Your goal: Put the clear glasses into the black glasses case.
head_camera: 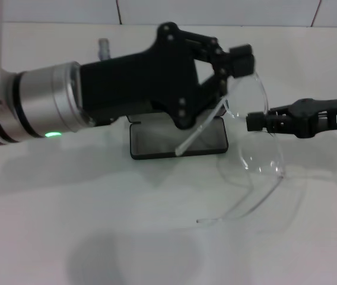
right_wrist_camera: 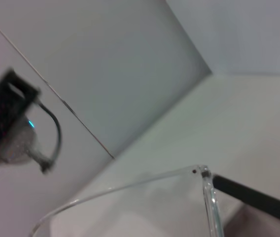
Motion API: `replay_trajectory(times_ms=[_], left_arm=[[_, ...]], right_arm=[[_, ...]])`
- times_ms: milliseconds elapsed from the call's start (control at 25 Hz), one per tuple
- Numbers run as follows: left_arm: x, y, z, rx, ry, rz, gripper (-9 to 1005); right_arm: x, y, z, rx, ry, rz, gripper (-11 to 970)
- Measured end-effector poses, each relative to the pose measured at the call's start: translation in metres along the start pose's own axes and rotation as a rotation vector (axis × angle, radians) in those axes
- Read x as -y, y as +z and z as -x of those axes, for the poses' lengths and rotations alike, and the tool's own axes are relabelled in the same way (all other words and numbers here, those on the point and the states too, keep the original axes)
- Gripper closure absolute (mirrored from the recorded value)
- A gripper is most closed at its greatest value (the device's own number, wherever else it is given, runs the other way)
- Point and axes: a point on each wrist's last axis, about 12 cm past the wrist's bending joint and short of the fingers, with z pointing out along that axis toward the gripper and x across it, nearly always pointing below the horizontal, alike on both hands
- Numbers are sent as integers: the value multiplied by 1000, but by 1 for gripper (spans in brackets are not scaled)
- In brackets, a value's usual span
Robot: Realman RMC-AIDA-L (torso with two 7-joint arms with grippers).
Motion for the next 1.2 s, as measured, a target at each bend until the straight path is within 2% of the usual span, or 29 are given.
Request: replay_trajectory(times_ms=[200,440,800,1200], left_arm=[[7,11,-6,11,-20,-31,949],[12,12,-17,17,-73,-18,949],[23,18,-21,56,-97,-39,949],[32,22,-26,77,-113,-45,949]], right_arm=[[-3,6,-2,60,9,58,848],[-8,10,-2,125,6,131,847],[-17,4,4,214,-7,206,847],[-24,1,1,292,-6,274,846]])
